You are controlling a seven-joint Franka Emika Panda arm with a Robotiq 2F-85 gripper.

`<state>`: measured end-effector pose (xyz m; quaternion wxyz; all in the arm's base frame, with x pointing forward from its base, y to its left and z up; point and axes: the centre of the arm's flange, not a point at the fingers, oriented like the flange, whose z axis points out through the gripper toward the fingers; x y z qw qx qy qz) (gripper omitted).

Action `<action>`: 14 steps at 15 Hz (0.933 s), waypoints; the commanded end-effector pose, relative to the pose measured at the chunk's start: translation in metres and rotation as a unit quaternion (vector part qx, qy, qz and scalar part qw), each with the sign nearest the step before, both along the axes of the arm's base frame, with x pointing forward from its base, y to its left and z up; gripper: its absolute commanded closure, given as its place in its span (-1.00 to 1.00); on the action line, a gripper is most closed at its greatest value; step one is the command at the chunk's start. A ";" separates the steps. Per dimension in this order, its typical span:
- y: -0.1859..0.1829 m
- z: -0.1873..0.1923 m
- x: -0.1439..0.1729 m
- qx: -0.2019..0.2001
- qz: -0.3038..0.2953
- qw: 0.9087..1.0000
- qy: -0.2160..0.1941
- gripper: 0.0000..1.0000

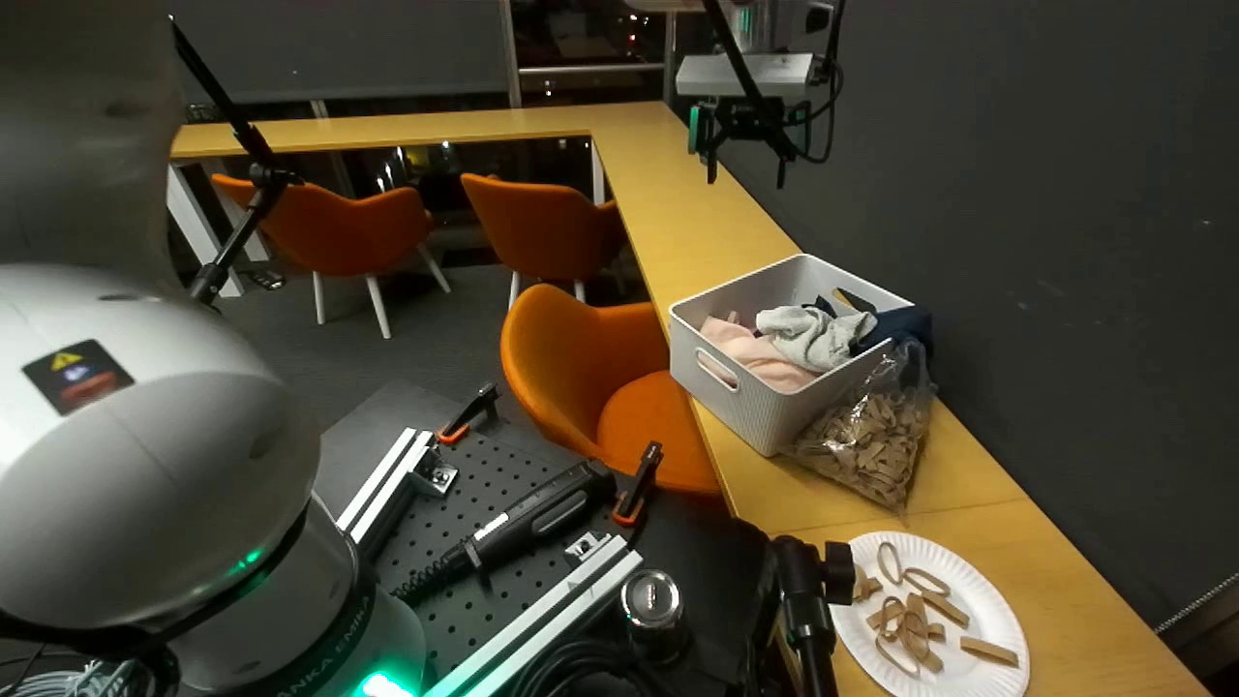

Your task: Remove the peach and blue shirts from the white basket and put them on the backrest of the orange chair

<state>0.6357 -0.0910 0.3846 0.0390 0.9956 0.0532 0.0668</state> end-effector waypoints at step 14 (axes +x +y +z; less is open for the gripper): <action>0.000 -0.147 0.042 -0.017 0.009 1.000 0.004 -1.00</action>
